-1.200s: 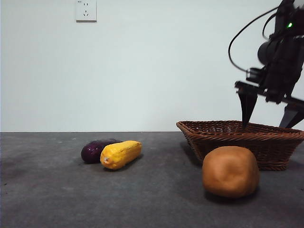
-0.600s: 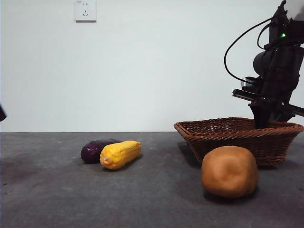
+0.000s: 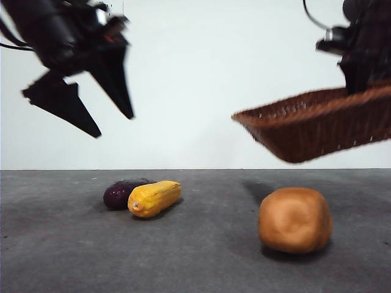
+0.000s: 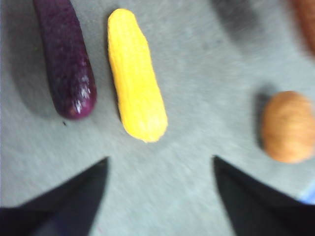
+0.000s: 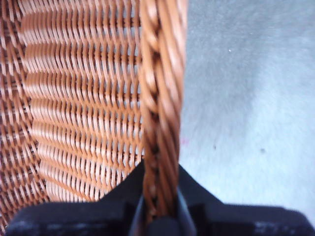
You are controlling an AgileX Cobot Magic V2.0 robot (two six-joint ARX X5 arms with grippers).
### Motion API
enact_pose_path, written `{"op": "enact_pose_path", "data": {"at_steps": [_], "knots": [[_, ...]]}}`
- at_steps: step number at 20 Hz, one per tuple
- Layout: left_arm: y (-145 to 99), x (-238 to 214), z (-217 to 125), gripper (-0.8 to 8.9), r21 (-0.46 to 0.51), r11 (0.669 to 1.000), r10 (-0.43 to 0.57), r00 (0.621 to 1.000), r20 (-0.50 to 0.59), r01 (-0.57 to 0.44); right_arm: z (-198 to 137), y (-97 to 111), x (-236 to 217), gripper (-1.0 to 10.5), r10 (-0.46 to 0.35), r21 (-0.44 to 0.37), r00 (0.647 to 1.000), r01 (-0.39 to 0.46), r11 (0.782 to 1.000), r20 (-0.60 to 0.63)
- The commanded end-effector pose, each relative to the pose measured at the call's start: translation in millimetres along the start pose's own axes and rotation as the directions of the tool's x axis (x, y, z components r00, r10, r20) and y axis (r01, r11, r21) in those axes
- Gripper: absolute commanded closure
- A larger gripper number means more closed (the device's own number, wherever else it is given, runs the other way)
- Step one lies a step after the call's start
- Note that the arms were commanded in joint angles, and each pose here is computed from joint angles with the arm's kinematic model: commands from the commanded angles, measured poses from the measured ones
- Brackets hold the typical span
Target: Help me put the vegetables on the table into the basket
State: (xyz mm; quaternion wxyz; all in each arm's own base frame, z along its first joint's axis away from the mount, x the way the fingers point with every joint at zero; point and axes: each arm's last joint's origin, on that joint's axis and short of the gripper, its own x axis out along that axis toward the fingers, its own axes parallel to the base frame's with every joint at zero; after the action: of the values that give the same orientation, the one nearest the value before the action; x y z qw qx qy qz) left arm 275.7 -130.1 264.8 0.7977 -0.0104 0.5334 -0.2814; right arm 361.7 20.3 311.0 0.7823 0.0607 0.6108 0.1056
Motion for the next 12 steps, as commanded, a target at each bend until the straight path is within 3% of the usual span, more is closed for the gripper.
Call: {"op": "enact_pose_path", "data": {"at_steps": [1, 6, 12], "knots": [[-8, 21, 15, 1.61, 0.043, 0.998, 0.051, 0.996, -0.066, -0.049, -7, 6, -24, 9.6, -0.004, -0.018, 0.998, 0.005, 1.0, 0.066], [-27, 63, 45, 1.49, 0.102, 0.992, 0.08, 0.989, -0.123, -0.067, -32, 10, -65, 9.6, -0.171, -0.011, 0.978, 0.174, 0.985, 0.117], [-26, 103, 46, 1.49, 0.128, 0.987, 0.12, 0.976, -0.182, -0.097, -46, 15, -84, 9.5, -0.176, -0.012, 0.974, 0.18, 0.984, 0.143]]}}
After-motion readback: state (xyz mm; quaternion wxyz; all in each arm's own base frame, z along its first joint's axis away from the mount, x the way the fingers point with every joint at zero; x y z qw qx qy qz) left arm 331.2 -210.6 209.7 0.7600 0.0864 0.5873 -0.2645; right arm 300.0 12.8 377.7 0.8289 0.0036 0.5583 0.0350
